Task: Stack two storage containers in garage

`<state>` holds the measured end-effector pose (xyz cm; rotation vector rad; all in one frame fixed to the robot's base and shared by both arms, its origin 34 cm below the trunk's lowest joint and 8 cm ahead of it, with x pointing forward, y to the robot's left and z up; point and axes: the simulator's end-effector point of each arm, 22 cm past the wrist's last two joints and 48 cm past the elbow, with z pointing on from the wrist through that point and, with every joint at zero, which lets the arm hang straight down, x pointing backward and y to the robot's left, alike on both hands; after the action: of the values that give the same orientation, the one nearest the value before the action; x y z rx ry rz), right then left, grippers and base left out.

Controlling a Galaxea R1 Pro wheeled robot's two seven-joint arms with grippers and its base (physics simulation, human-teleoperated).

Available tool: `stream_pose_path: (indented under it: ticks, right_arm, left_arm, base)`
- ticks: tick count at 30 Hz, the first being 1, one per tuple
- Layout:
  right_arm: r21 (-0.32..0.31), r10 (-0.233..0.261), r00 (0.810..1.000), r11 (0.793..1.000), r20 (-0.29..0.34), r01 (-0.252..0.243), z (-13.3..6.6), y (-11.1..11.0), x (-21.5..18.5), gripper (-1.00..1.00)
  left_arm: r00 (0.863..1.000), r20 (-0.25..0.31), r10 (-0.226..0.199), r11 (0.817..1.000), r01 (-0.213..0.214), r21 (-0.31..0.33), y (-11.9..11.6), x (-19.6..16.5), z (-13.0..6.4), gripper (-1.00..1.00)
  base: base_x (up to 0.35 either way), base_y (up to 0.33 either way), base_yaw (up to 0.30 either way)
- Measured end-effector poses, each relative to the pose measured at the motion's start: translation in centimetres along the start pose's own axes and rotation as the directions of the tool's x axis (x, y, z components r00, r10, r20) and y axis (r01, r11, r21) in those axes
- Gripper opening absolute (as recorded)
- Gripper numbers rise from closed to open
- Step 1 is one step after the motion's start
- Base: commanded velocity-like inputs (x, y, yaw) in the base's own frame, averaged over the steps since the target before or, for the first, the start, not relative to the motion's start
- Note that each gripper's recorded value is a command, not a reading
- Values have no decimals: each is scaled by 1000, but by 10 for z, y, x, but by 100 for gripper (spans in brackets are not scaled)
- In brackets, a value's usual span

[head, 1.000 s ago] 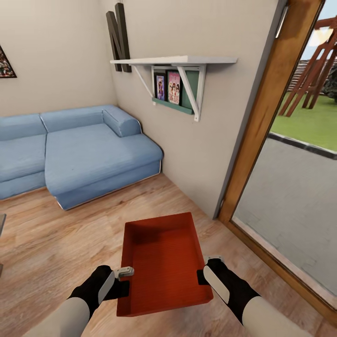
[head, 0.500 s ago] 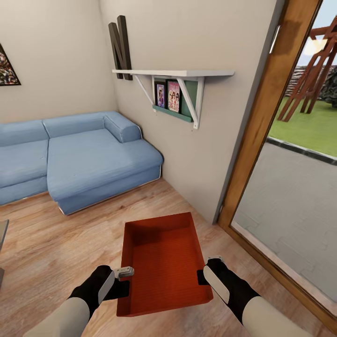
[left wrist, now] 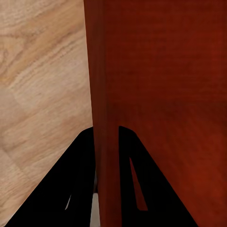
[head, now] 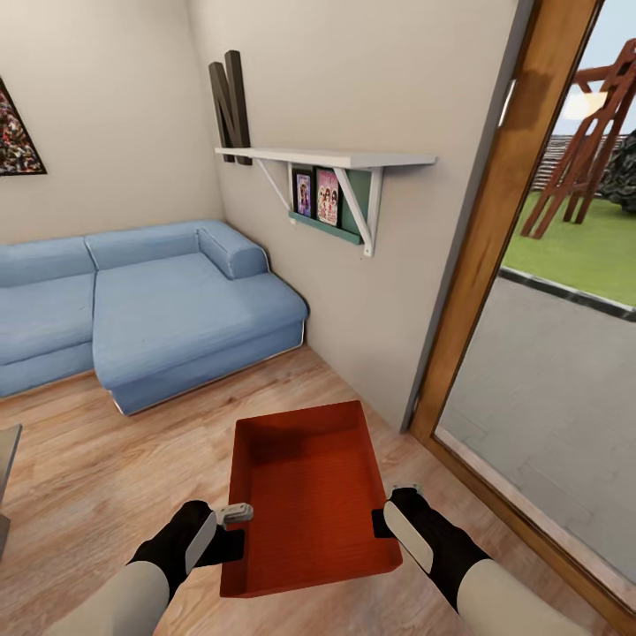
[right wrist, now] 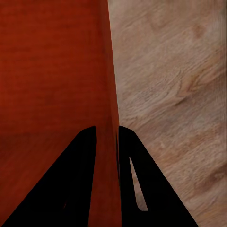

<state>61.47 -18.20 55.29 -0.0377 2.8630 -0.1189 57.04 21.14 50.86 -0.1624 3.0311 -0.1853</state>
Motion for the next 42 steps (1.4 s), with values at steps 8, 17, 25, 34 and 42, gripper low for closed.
stream_pose_path:
  ticks: [8,17,25,34,42]
  right_arm:
    - [0,0,1000,1000,13,0,-18,-2,-9,-100]
    - [0,2,1000,1000,27,-2,-39,-4,-19,-100]
    - [1,2,999,1000,39,-2,-57,-6,-28,-100]
    - [2,3,999,1000,53,-3,-77,-7,-37,-100]
    - [2,4,998,1000,66,-4,-94,-9,-45,-100]
  left_arm:
    - [1000,12,1,1000,-1,1,-3,-6,-19,-100]
    - [1000,26,3,1000,-3,3,-6,-13,-40,-100]
    - [999,39,4,1000,-5,4,-9,-19,-59,-100]
    - [999,53,6,1000,-6,6,-12,-24,-79,-100]
    - [998,65,7,1000,-8,7,-15,-29,-97,-100]
  base:
    - [0,0,0]
    - [0,0,0]
    - [0,0,0]
    - [0,0,0]
    - [0,0,0]
